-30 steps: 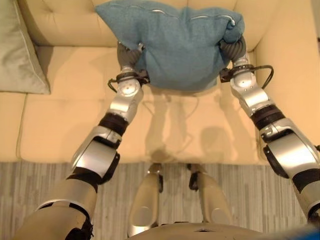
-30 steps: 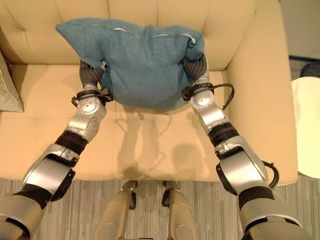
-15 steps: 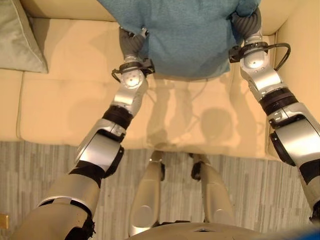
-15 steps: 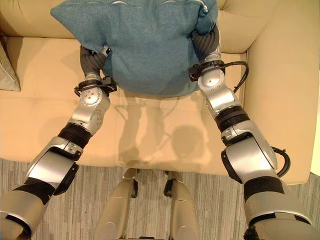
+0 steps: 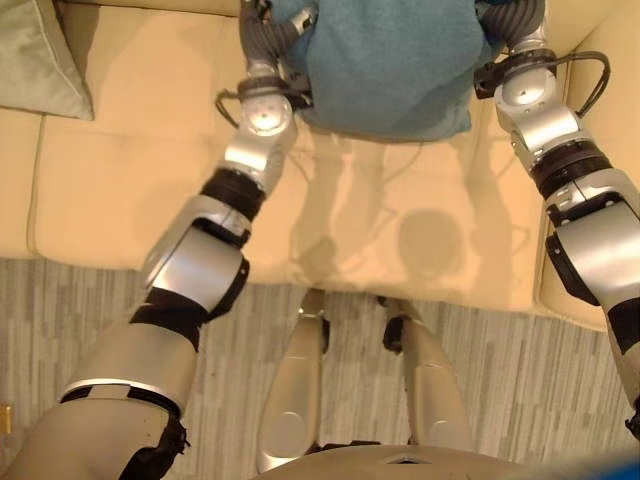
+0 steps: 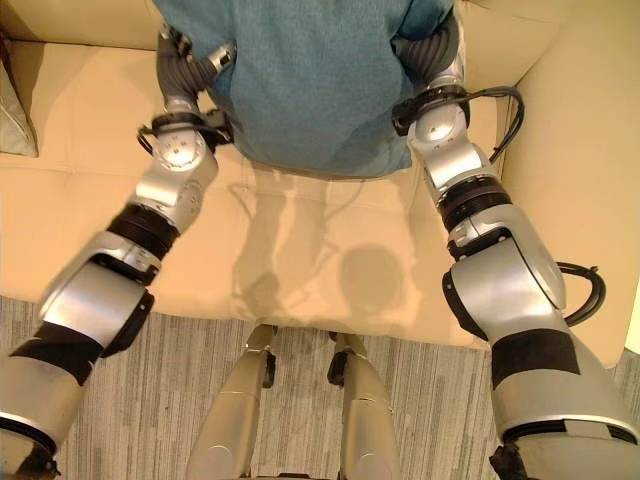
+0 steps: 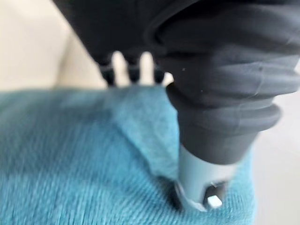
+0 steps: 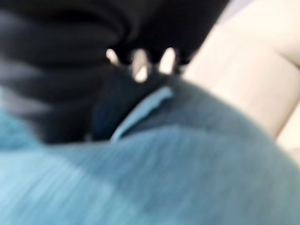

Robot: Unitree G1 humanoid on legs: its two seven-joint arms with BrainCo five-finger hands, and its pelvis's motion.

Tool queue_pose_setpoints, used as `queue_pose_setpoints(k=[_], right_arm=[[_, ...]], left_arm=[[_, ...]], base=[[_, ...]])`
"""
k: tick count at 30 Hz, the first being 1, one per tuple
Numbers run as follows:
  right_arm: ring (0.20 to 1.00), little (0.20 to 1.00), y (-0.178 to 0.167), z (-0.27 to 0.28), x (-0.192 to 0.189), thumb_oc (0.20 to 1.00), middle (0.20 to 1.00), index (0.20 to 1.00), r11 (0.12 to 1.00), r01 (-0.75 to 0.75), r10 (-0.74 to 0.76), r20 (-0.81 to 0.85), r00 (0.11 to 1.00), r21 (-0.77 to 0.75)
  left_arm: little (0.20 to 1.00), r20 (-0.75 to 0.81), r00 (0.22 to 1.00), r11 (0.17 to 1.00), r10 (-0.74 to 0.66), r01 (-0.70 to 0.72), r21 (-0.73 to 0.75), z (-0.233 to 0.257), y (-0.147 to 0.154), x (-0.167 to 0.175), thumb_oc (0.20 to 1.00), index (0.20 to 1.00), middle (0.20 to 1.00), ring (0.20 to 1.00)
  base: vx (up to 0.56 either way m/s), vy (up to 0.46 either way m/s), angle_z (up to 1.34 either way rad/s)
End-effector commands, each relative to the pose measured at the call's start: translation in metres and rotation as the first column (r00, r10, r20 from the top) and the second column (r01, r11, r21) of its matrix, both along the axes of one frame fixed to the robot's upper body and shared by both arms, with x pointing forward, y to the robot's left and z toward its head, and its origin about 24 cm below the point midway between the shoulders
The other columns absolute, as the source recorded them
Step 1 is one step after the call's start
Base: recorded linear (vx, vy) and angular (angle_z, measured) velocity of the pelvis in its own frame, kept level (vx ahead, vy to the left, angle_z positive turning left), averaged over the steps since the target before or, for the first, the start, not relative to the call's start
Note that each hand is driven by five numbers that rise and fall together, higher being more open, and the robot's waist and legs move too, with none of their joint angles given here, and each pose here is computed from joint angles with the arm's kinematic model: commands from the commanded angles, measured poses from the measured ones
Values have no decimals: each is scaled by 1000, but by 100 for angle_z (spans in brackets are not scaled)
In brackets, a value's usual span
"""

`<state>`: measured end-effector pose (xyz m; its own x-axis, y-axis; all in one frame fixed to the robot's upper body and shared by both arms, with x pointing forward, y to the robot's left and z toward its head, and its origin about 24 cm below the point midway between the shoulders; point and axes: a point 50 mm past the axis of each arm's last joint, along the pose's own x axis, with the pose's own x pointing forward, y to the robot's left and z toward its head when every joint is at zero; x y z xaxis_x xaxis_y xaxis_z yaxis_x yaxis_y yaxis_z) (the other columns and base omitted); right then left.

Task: Pick up all the scattered cushions and arrange them neatly on the sofa.

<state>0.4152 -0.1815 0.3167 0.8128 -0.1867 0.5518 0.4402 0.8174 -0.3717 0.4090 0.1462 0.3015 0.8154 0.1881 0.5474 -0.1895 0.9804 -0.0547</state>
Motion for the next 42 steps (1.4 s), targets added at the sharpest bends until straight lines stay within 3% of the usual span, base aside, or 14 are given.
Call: queue_pose_setpoints(k=[1, 4, 9, 10, 12, 18, 20, 25, 30, 37, 42], right_arm=[[1000, 1000, 28, 37, -7, 1000, 1000, 1000, 991, -119, 124, 90, 988, -62], [1000, 1000, 4, 37, -7, 1000, 1000, 1000, 998, -49, 52, 81, 995, -32], [1000, 1000, -22, 38, -11, 1000, 1000, 1000, 998, 49, -54, 108, 993, 41], [1000, 1000, -22, 38, -11, 1000, 1000, 1000, 998, 50, -54, 107, 993, 41], [1000, 1000, -28, 33, -14, 1000, 1000, 1000, 972, 69, -110, 174, 979, 225], [1000, 1000, -31, 33, -16, 1000, 1000, 1000, 972, 130, -168, 186, 968, 197], [1000, 1000, -37, 29, -16, 1000, 1000, 1000, 962, 111, -159, 180, 971, 250], [1000, 1000, -53, -23, -21, 1000, 1000, 1000, 981, 87, -108, 114, 988, 175], [1000, 1000, -89, -117, -44, 1000, 1000, 1000, 985, 136, -128, -84, 988, 104], [1000, 1000, -89, -164, -57, 1000, 1000, 1000, 993, 107, -93, -217, 972, 55], [1000, 1000, -81, -219, -69, 1000, 1000, 1000, 999, 51, -46, -416, 908, 1]], left_arm=[[1000, 197, 980, 999, -10, 0, 52, 67, -1, -15, 1000, 1000, 1000, 1000], [1000, 168, 981, 995, 102, -104, 2, 68, 42, -14, 1000, 1000, 1000, 1000], [1000, 158, 971, 983, 182, -173, -69, 66, 78, -19, 1000, 1000, 1000, 1000], [1000, 158, 971, 982, 182, -173, -69, 66, 78, -19, 1000, 1000, 1000, 1000], [1000, 161, 967, 965, 196, -162, -204, 57, 79, -20, 1000, 1000, 1000, 1000], [1000, 158, 962, 961, 221, -187, -203, 47, 82, -21, 1000, 1000, 1000, 1000], [1000, 162, 963, 960, 213, -176, -216, 38, 84, -22, 1000, 1000, 1000, 1000], [1000, 119, 984, 975, 132, -107, -196, -45, 88, -41, 1000, 1000, 1000, 1000], [1000, -174, 968, 979, 180, -194, -64, -160, 128, -82, 1000, 1000, 1000, 1000], [1000, -336, 925, 977, 177, -205, -51, -212, 133, -103, 1000, 1000, 1000, 1000], [1000, -510, 849, 982, 137, -183, -42, -263, 128, -124, 1000, 1000, 1000, 1000]], base=[[0, 0, 0], [15, 24, 1], [19, 22, 1], [35, 33, 2], [40, 24, 2], [4, 24, 1], [0, 0, 0], [24, 1, 2], [59, 5, 0], [-15, 12, -9], [22, -12, -4]])
